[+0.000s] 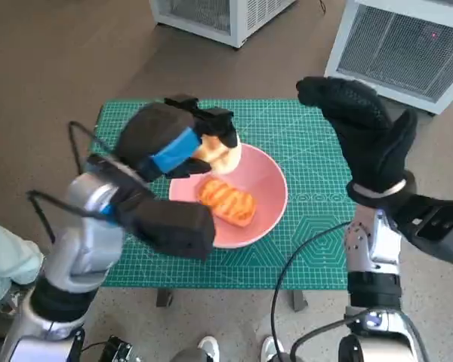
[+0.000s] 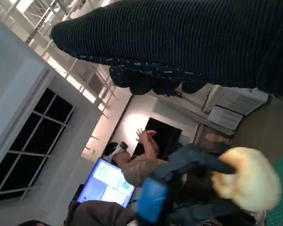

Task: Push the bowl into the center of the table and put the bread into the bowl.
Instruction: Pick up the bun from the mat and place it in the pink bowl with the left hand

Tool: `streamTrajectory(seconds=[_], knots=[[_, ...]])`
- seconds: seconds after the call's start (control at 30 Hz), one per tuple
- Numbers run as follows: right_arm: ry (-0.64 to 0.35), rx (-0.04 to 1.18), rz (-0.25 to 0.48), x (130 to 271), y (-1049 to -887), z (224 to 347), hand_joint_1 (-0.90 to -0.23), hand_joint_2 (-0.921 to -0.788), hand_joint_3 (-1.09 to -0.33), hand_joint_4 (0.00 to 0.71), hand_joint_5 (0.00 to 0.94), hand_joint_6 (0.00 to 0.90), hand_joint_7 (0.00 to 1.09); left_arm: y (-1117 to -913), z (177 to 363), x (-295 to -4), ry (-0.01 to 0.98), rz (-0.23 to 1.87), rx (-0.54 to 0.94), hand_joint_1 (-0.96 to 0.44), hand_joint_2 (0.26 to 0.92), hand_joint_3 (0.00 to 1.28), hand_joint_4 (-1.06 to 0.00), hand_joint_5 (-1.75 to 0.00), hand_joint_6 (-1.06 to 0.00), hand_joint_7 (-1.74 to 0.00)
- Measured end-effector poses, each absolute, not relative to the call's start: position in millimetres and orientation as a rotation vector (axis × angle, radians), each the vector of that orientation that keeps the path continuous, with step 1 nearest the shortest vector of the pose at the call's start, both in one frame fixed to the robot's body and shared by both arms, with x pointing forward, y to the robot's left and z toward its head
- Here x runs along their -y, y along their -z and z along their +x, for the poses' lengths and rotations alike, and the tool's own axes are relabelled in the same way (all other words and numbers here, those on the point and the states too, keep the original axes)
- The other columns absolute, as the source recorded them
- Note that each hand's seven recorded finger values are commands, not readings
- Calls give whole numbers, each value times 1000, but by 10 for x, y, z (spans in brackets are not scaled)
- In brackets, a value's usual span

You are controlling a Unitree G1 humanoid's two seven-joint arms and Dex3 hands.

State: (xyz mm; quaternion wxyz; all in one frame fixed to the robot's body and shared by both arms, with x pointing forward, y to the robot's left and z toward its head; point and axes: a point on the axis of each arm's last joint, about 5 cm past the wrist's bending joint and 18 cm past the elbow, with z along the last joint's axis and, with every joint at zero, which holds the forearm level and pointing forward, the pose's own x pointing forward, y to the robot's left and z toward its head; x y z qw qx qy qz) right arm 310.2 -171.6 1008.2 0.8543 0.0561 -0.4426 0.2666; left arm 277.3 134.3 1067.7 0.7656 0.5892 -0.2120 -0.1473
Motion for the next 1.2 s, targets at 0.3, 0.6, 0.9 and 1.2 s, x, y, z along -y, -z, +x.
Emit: streamTrajectory(seconds=[0.3, 0.6, 0.9, 1.2], knots=[[-557, 944, 113, 1718, -10092, 3094, -765, -921, -792, 120, 96, -1, 604, -10537, 2853, -1296, 392, 1255, 367, -60, 867, 86, -299, -338, -237, -418], [-550, 949, 111, 1719, -10093, 3092, -764, -921, -794, 120, 94, -1, 607, -10493, 2859, -1291, 482, 1246, 221, -344, 850, 19, -47, -12, -155, -60], [-546, 950, 110, 1716, -10093, 3091, -763, -921, -796, 119, 93, -1, 603, -10474, 2827, -1337, 520, 1212, 246, -374, 865, 14, -29, -3, -161, -39], [-545, 945, 111, 1717, -10086, 3095, -763, -921, -799, 119, 93, -1, 601, -10463, 2789, -1462, 517, 1129, 258, -367, 874, 10, -10, -2, -151, -25]])
